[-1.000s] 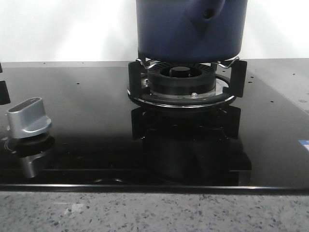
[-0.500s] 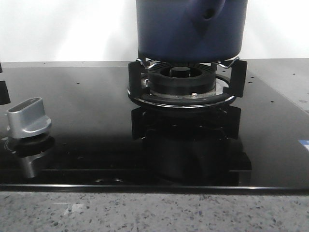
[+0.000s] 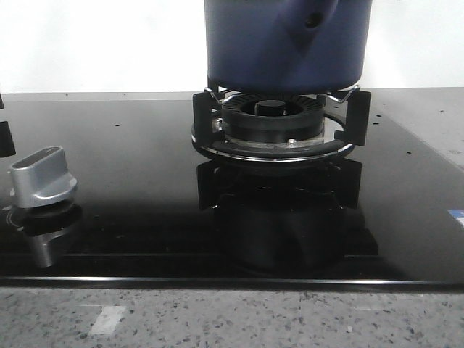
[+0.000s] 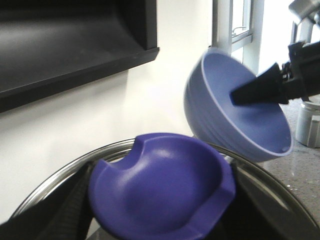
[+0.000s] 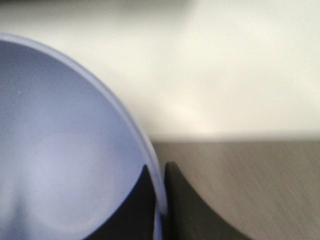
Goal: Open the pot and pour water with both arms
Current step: 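Bring the emptied bowl back down to the counter with the right gripper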
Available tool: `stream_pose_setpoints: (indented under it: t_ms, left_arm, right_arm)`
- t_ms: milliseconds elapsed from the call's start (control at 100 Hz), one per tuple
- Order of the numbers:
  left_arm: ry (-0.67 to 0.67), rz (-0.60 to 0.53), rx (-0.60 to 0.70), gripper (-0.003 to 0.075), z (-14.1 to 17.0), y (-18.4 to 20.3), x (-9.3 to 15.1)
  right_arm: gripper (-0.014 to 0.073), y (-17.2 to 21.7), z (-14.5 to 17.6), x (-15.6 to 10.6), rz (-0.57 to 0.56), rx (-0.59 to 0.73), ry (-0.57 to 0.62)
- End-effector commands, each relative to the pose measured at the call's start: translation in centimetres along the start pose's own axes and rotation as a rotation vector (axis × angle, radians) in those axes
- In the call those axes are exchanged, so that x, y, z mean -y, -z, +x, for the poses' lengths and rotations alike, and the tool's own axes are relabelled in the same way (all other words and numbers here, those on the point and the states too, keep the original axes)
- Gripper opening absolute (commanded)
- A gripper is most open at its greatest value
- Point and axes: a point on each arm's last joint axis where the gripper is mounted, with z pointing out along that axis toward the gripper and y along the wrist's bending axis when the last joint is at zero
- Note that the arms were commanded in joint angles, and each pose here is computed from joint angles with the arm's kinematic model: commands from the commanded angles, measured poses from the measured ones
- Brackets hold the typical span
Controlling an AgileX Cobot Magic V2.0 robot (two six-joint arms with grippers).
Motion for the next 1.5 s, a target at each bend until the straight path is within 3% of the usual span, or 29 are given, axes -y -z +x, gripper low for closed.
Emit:
stream_pose_setpoints:
  t_ms: [0,140,320,520,1110,1200,1390,1490]
  left_arm:
    - [0.010,0.010,0.129,0.0316,-3.7,0.7,1.7]
    - [0.017,0.034,0.128,0.0316,-3.6,0.0,2.6]
    - [0.046,0.066,0.115,0.0316,-2.7,-1.4,3.1]
    - [0.063,0.076,0.110,0.0316,-2.2,-2.0,3.1]
    - [0.062,0.076,0.110,0.0316,-2.2,-2.0,3.1]
    - [0.062,0.076,0.110,0.0316,-2.2,-2.0,3.1]
    - [0.062,0.076,0.110,0.0316,-2.2,-2.0,3.1]
    - [0.062,0.076,0.110,0.0316,-2.2,-2.0,3.1]
  right_arm:
    - [-0.0065,2.0,-0.2,2.4,0.064,-0.077,-0.058]
    - [-0.0065,0.8,3.4,6.4,0.148,-0.329,-0.158]
    - [-0.0065,-1.3,7.9,8.7,0.189,-0.494,-0.231]
    - [-0.0066,-2.0,10.3,9.4,0.231,-0.543,-0.203]
    - [-0.0059,-3.3,11.5,10.0,0.239,-0.610,-0.200]
    - [0.0020,-3.3,11.5,10.0,0.239,-0.610,-0.200]
    - [0.0351,-2.6,10.8,9.7,0.235,-0.605,-0.195]
    - [0.0385,-1.4,9.2,9.2,0.232,-0.570,-0.181]
